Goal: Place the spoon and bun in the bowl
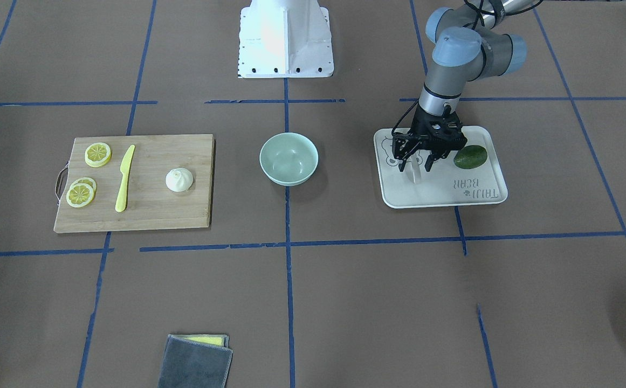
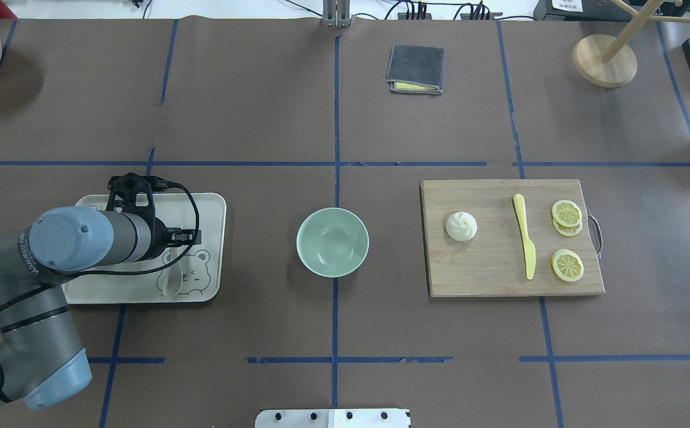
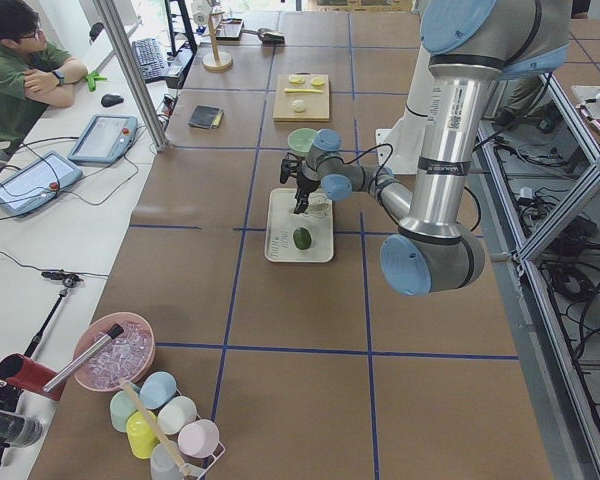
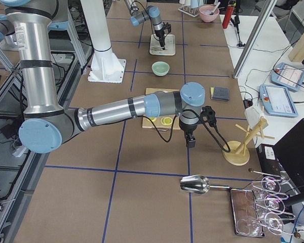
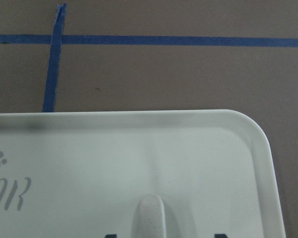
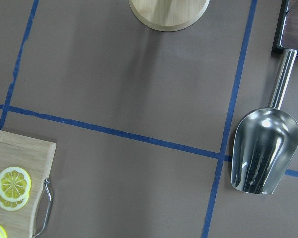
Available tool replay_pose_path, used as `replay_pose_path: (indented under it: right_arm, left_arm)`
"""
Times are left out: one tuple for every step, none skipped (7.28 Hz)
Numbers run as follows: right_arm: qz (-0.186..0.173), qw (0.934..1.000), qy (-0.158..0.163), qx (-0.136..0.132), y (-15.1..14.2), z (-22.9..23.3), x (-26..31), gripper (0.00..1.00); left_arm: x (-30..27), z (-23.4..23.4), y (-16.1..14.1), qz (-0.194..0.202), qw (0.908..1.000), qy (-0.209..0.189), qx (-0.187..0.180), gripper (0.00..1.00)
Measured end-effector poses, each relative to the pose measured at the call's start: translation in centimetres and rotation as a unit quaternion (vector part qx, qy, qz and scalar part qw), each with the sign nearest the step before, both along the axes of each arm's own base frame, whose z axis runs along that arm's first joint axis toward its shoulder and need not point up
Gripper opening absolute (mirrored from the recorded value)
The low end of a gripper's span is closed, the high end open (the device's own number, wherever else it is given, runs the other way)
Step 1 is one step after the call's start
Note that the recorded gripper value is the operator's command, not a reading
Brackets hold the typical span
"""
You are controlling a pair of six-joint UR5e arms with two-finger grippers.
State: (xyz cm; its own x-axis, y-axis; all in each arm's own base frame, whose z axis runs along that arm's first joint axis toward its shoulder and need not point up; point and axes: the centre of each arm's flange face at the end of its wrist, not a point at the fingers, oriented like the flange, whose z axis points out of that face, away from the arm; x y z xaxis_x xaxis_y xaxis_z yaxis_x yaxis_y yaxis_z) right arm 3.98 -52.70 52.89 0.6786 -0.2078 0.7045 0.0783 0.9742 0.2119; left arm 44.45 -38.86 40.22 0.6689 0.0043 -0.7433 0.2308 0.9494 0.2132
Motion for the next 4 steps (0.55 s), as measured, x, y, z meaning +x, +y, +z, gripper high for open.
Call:
replay_pose_path:
  right_arm:
    - [0.0, 1.0, 0.0, 0.0, 0.02, 0.01, -0.01, 1.0]
    - [0.0, 1.0, 0.0, 0.0, 0.04, 0.03, -0.04, 1.0]
    - [0.0, 1.0, 0.0, -0.001, 0.04, 0.07, -0.04, 1.0]
    - [0.0, 1.0, 0.0, -0.001, 0.04, 0.1, -0.03, 1.0]
  left_arm:
    - [0.04, 0.01, 0.01, 0.0, 1.0, 0.0, -0.001, 0.63]
    - [0.07, 0.0, 0.02, 0.0, 1.0, 0.0, -0.002, 0.61]
    - [0.1, 0.01, 0.05, 0.0, 1.0, 0.001, -0.002, 0.61]
    - [0.11, 0.01, 0.07, 0.0, 1.0, 0.001, -0.002, 0.61]
